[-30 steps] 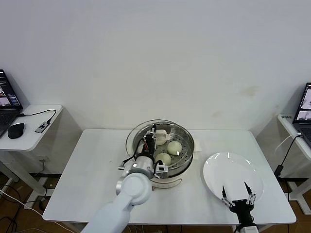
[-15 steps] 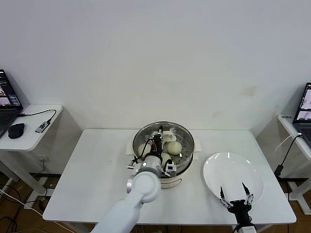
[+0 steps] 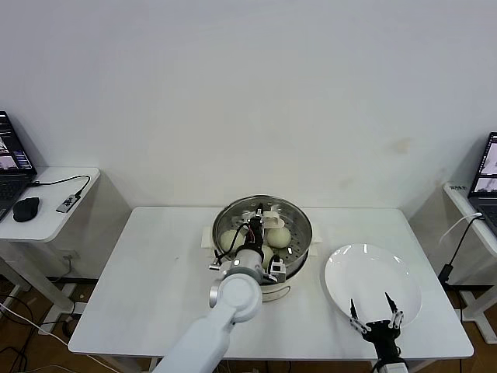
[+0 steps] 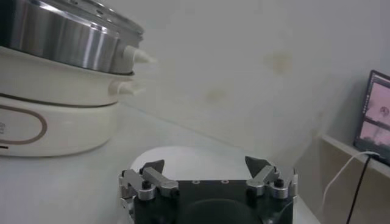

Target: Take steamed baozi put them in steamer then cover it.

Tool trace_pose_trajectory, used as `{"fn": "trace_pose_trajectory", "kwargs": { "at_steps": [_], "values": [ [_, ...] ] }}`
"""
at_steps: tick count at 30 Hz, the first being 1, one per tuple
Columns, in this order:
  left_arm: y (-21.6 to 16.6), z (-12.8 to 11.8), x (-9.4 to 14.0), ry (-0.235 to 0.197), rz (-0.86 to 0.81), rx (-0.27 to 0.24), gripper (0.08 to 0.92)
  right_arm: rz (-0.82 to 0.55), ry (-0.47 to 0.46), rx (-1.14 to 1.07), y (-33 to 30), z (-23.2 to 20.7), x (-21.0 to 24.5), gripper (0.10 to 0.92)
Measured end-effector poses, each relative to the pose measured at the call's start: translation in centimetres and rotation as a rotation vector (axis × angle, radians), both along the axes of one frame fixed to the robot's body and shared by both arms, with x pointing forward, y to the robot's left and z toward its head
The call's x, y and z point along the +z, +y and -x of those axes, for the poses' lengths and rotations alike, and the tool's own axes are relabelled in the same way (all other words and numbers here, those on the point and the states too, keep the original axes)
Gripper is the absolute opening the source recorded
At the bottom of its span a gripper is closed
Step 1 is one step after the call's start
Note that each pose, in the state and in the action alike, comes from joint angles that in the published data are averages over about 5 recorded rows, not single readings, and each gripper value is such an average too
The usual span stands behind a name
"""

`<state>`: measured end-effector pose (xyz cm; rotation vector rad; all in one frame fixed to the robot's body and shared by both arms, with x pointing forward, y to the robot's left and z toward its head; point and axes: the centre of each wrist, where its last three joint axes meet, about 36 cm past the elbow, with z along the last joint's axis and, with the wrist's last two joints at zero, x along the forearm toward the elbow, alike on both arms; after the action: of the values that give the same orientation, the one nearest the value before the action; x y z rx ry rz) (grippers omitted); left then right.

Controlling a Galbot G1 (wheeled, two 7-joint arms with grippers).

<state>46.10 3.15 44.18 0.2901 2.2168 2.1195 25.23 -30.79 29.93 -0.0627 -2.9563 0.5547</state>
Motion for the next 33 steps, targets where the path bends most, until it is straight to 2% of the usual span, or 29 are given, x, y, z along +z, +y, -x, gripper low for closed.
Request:
{"fn": "trace_pose_trajectory", "kwargs": {
  "at_steps": [17,26,33],
  "values": [
    [0.2,-0.3,-0.6,0.004,0.007,0.022,0.163,0.000,0.005,0.012,0.1,-0.1,-0.2,0.823],
    [0.7,1.4,0.0,-0.013,0.040,0.013,0.402,0.001,0.008,0.016,0.4,0.0,-0.2,0.823],
    [2.5,4.7,0.8,-0.038,0.108,-0.009,0.610,0.006,0.009,0.015,0.1,0.3,0.0,0.823]
  ]
}}
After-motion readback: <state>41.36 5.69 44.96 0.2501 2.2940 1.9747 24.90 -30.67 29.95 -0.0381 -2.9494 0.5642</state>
